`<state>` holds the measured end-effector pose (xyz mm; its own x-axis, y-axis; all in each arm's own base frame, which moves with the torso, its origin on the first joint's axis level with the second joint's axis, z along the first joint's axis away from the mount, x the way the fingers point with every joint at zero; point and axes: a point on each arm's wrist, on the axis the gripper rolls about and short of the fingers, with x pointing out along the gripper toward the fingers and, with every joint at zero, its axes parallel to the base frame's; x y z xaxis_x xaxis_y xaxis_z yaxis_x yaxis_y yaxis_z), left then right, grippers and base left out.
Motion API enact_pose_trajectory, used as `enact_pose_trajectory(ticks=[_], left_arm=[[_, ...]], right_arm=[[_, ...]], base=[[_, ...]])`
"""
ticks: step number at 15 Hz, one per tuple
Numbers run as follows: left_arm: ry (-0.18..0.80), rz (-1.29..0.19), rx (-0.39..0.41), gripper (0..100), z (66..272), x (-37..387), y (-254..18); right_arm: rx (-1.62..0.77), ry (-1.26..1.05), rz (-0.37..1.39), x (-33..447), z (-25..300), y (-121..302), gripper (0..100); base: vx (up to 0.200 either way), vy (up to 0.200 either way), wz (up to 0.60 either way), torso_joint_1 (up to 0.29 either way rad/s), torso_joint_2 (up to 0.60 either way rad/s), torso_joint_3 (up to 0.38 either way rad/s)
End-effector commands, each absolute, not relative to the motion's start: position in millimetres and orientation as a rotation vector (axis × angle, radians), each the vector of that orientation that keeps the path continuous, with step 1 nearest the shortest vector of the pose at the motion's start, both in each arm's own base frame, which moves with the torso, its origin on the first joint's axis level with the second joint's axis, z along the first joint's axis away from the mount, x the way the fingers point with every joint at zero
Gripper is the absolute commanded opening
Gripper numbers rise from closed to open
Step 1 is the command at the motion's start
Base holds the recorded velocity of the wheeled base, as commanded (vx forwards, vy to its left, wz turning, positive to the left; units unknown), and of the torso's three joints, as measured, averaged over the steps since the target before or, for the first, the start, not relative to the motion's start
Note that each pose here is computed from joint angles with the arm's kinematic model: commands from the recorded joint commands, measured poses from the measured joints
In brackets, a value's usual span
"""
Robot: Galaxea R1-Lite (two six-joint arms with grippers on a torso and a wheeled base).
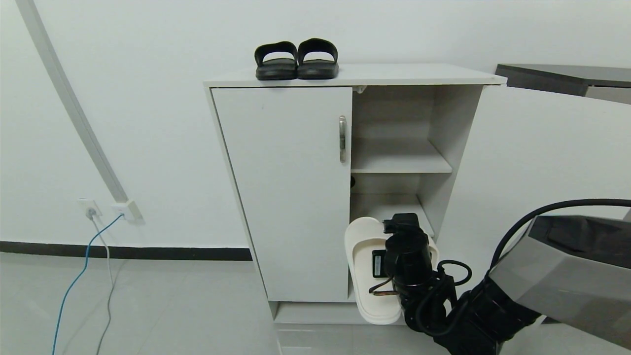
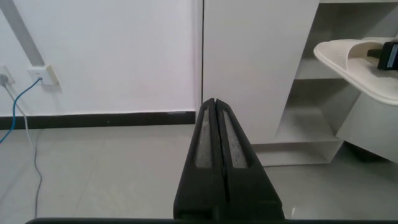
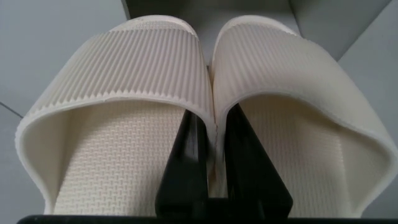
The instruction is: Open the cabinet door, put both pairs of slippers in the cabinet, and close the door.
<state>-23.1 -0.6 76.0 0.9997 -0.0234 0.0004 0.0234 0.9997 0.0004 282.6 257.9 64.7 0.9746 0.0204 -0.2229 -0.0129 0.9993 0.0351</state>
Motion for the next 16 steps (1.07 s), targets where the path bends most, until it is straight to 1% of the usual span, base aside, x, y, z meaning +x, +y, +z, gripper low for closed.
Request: enact_pose_trajectory(ticks=[1, 7, 16], left_arm=[[0.000, -0.023, 0.000, 0, 76, -23, -1], [0.002, -0.023, 0.002, 0, 76, -23, -1], [0.000, -0.023, 0.003, 0, 76, -23, -1]], right_arm=[[0.034, 0.224, 0.017, 282, 66, 258, 0], [0.031, 0.227, 0.017, 282, 64, 257, 0], [0.009, 0.251, 0.015, 284, 51, 259, 0]], base=[[0.000, -0.200, 0.00, -0.002, 0.00, 0.002], [0.000, -0.200, 0.00, 0.003, 0.01, 0.004], [0.000, 0.000, 0.00, 0.000, 0.00, 0.000]])
